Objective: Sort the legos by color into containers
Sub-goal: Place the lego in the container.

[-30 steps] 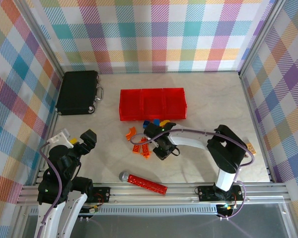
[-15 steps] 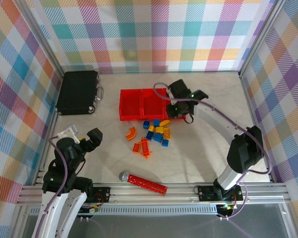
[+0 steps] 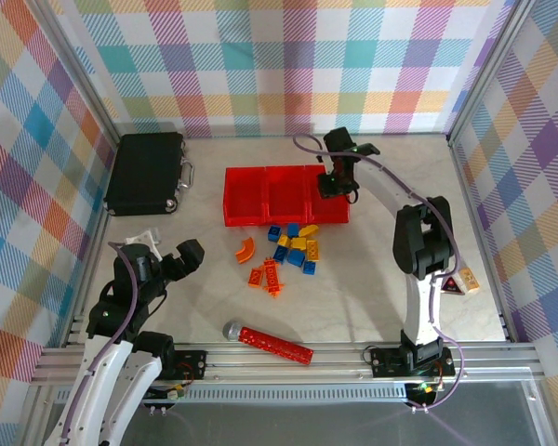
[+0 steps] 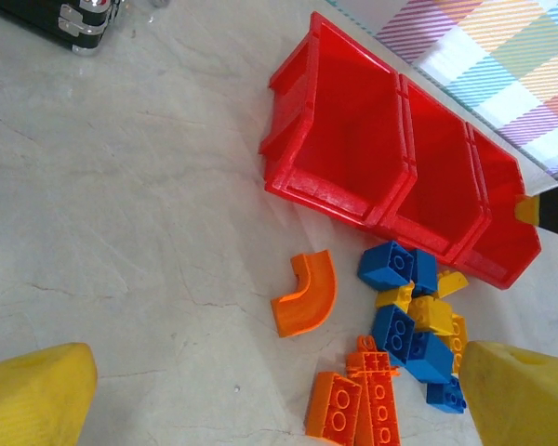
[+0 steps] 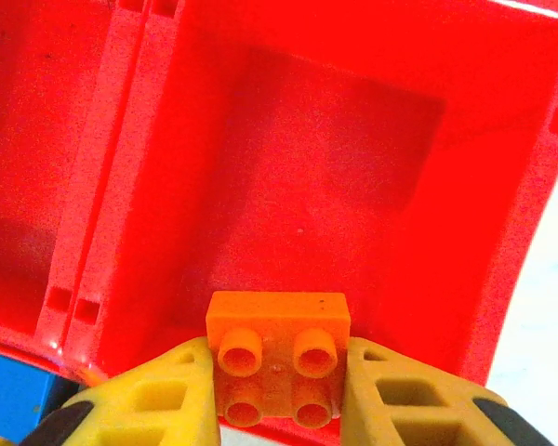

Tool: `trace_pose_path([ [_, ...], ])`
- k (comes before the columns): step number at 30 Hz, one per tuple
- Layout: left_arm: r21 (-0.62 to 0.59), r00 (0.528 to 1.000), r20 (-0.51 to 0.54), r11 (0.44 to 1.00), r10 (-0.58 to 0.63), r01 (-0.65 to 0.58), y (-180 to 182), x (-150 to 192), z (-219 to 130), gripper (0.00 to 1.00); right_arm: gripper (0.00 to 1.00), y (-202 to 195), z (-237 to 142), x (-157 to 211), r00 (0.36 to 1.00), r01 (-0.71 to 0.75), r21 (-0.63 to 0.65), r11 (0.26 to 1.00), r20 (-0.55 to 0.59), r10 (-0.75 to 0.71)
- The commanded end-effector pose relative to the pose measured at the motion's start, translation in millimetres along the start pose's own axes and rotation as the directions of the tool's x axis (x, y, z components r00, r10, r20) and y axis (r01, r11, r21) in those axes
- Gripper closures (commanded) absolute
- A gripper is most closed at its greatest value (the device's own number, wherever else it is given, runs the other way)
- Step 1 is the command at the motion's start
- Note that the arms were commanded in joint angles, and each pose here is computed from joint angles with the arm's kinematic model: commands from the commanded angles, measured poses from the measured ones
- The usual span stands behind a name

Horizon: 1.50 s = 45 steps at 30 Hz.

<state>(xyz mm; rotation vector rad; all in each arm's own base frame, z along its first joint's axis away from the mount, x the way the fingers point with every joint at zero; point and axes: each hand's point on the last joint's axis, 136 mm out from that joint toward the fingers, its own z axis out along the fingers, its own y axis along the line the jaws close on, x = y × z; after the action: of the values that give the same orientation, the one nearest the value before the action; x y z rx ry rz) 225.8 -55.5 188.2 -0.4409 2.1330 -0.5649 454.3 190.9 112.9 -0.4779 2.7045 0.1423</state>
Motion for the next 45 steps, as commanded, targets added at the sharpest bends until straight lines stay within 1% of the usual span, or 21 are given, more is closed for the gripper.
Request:
trace_pose_path([
  [1, 0.032, 1.000, 0.014, 0.999, 0.014, -0.014, -6.9, -3.3, -0.6, 0.01, 0.70, 0.6, 2.2, -2.9, 0.999, 0.022, -0.017, 1.000, -0.023, -0.023],
  [4, 0.026, 1.000, 0.016, 1.000, 0.014, -0.014, -6.0, -3.8, -0.7, 0.00, 0.69, 1.0, 10.6, -2.7, 0.999, 0.019, -0.021, 1.000, -0.033, -0.020],
  [10, 0.014, 1.000, 0.009, 1.000, 0.009, -0.009, -4.1, -3.1, 1.0, 0.00, 0.62, -2.8, 18.3, -2.3, 0.998, 0.026, -0.002, 1.000, -0.052, -0.027],
  [24, 0.010, 1.000, -0.011, 1.000, -0.003, 0.004, -0.6, 3.1, 7.5, 0.00, 0.56, -2.2, 10.8, 0.1, 0.998, 0.017, -0.005, 1.000, -0.058, -0.017],
  [28, 0.015, 1.000, -0.009, 1.000, -0.005, 0.005, -2.8, 1.5, 5.1, 0.01, 0.56, -1.3, -4.8, -1.9, 0.999, 0.000, -0.006, 1.000, -0.033, 0.000],
  [33, 0.029, 1.000, -0.011, 1.000, -0.003, 0.003, -6.7, 0.1, 3.4, 0.00, 0.55, 5.0, -44.9, -7.0, 0.998, -0.052, -0.034, 0.998, 0.037, 0.054],
  [36, 0.011, 1.000, -0.011, 1.000, 0.004, -0.004, -3.6, -0.1, 3.6, 0.01, 0.53, 9.3, -67.9, -1.2, 0.992, -0.106, -0.058, 0.993, 0.059, 0.109],
  [38, -0.015, 1.000, -0.007, 1.000, 0.005, -0.005, 0.8, -1.0, 4.5, 0.01, 0.46, 17.4, -82.3, 7.4, 0.985, -0.155, -0.102, 0.983, 0.064, 0.162],
  [42, -0.012, 1.000, -0.006, 1.000, 0.004, -0.004, 0.3, -1.8, 9.0, 0.01, 0.43, 48.3, -101.8, 40.8, 0.958, -0.264, -0.205, 0.942, 0.061, 0.282],
  [45, 0.001, 1.000, -0.008, 1.000, 0.006, -0.006, -3.3, -3.3, 10.4, 0.00, 0.40, 72.2, -104.5, 75.5, 0.937, -0.331, -0.255, 0.909, 0.026, 0.349],
])
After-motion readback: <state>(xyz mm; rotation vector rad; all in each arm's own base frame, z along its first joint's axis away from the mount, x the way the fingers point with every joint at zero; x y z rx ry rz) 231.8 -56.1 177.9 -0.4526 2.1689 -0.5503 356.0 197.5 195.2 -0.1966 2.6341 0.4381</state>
